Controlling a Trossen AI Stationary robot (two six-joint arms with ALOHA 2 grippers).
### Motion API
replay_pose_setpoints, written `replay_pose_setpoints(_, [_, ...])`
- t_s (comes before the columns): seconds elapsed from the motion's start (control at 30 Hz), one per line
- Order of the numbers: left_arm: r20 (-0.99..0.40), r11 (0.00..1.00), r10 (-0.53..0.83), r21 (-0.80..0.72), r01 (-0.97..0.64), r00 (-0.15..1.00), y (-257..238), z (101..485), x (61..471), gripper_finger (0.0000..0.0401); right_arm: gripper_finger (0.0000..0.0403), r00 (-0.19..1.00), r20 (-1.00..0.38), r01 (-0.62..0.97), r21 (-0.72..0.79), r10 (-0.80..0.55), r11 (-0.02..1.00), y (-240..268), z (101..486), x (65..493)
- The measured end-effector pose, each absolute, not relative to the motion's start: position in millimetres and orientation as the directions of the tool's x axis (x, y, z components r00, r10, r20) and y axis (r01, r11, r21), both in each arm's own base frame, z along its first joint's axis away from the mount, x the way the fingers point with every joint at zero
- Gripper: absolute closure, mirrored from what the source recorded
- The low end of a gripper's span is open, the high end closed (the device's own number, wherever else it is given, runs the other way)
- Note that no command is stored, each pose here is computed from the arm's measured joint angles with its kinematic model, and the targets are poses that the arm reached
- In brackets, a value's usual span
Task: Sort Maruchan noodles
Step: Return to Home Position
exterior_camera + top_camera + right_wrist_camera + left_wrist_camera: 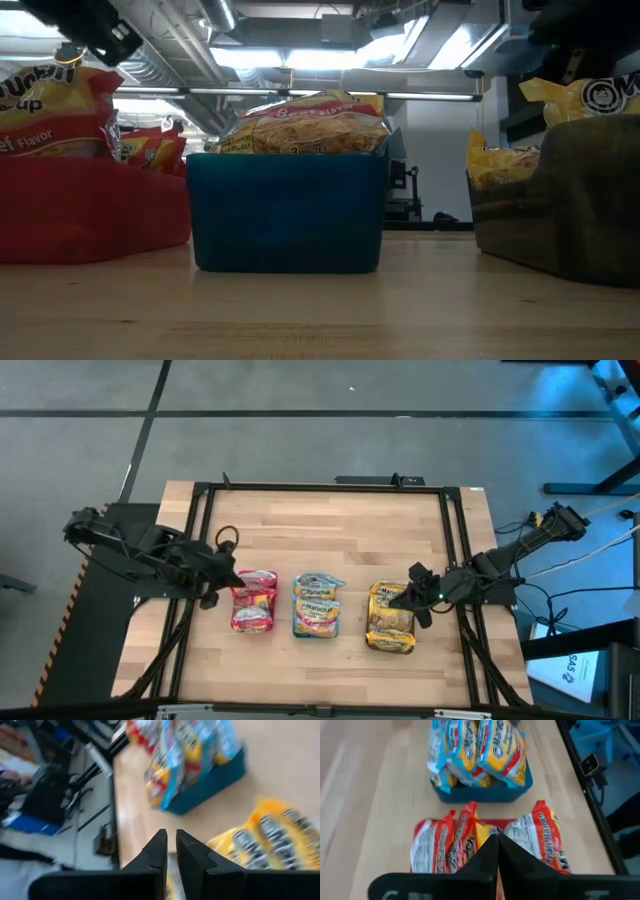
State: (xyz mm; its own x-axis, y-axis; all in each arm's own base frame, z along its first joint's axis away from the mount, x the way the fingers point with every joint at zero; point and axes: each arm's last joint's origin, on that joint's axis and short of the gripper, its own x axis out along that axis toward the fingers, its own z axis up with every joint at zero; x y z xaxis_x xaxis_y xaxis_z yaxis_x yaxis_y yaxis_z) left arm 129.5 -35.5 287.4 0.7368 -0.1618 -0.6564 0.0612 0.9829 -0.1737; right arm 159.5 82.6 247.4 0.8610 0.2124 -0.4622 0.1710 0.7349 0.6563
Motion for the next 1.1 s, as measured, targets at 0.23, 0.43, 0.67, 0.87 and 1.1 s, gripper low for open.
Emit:
replay_pose_setpoints(0.23, [-0.572, 0.99, -0.09, -0.14, 0.011, 0.815, -28.7, 270.3, 115.3, 0.0399, 0.0364, 0.93, -0.332, 0.042, 0.521, 0.157, 0.853, 82.9, 259.7, 164.9])
replay_pose_setpoints(0.43, [-0.534, 0.993, -0.055, -0.118, -0.01, 0.844, -25.6, 274.3, 108.8, 0.0399, 0.0364, 0.956, -0.157, -0.184, 0.34, 0.248, 0.922, 86.8, 277.9, 167.6])
replay_pose_setpoints(0.67, [-0.534, 0.993, -0.058, -0.119, -0.007, 0.844, -25.5, 274.5, 108.3, 0.0399, 0.0364, 0.932, -0.146, -0.298, 0.21, 0.332, 0.931, 83.5, 281.5, 163.4])
replay_pose_setpoints(0.87, [-0.534, 0.993, -0.059, -0.118, -0.006, 0.843, -25.6, 274.4, 108.3, 0.0399, 0.0364, 0.878, -0.189, -0.417, 0.149, 0.44, 0.896, 69.5, 271.9, 161.1])
replay_pose_setpoints(1.1, [-0.535, 0.993, -0.059, -0.118, -0.005, 0.843, -25.6, 274.3, 108.3, 0.0399, 0.0364, 0.874, -0.071, -0.47, 0.125, 0.48, 0.874, 46.3, 226.6, 141.9])
